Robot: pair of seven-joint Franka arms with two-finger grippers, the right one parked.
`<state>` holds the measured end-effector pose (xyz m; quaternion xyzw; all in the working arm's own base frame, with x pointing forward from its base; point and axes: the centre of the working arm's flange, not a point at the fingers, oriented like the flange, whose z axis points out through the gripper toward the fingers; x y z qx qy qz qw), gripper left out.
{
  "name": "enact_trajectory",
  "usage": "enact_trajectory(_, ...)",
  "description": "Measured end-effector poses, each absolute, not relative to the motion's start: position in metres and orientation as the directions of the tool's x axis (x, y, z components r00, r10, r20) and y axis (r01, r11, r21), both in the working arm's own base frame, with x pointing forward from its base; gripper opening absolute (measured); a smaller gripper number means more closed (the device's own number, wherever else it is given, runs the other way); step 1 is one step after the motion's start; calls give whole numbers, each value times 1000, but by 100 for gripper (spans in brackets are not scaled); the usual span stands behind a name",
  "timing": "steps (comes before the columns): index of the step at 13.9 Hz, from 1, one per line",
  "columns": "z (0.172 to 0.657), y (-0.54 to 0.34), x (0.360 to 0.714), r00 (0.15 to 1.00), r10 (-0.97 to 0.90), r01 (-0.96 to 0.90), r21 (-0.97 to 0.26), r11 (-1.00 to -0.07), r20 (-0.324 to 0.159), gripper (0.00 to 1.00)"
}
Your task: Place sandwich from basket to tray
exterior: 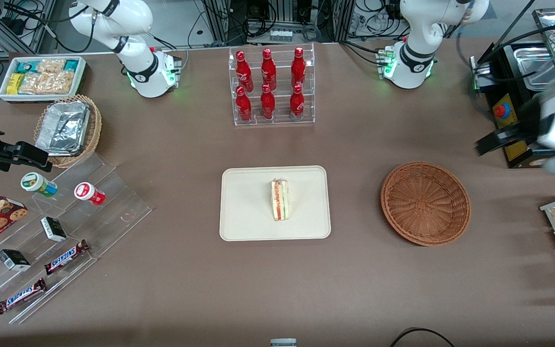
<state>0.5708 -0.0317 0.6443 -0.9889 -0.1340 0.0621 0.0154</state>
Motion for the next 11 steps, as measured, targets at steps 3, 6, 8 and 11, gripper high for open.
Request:
enact_trajectory(3, 654, 15, 551, 985, 99, 98, -9, -995, -142, 100)
enact_trajectory(6, 654, 25, 527, 987, 42, 44, 8, -999, -158, 100)
enact_trajectory(8, 652, 22, 519, 986, 31, 33, 12, -999, -165, 100)
enact_trajectory(11, 651, 14, 519, 986, 16, 18, 12, -1000, -165, 100)
